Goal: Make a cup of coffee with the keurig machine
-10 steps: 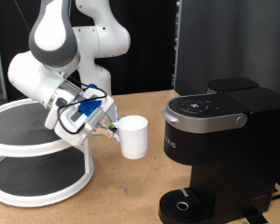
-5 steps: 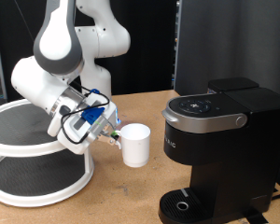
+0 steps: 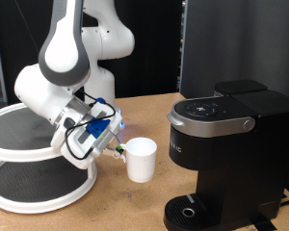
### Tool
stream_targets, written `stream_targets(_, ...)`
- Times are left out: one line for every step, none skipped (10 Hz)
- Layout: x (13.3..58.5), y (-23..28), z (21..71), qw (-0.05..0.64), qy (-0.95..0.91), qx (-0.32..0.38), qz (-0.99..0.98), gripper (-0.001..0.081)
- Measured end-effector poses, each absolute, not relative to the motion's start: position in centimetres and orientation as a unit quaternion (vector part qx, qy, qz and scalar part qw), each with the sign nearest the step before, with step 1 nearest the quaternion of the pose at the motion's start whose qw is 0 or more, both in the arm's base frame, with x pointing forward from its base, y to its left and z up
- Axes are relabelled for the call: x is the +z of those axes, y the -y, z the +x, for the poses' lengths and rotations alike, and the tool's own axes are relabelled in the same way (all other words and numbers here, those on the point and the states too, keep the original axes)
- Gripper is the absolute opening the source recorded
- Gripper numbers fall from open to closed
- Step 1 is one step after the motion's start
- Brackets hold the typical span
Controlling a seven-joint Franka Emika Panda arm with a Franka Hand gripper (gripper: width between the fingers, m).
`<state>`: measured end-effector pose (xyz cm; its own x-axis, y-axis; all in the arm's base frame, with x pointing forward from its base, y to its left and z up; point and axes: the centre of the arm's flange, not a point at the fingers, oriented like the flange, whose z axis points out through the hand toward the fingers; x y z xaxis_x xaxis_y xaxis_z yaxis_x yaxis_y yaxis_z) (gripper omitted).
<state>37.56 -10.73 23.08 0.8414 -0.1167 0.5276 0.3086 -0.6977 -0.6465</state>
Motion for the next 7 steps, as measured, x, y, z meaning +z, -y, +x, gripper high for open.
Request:
stream_targets(22.9, 10.6, 37.9, 0.385, 0.054, -0.276, -0.879, 0.0075)
stream_targets(22.7, 10.4, 38.2, 0.384, 0.056, -0.277, -0.879, 0.0075)
stream_targets(22.5, 10.2, 38.4, 0.383, 0.058, -0.277, -0.879, 0.0075)
stream_targets(22.2, 10.1, 38.5, 0.378, 0.061, -0.275, -0.882, 0.0075)
stream_targets(22.0, 9.8, 38.7, 0.37, 0.065, -0.273, -0.886, 0.0075)
stream_targets(21.8, 9.5, 38.9, 0.364, 0.066, -0.272, -0.888, 0.0075)
stream_targets(21.4, 9.1, 39.1, 0.363, 0.068, -0.271, -0.889, 0.0075)
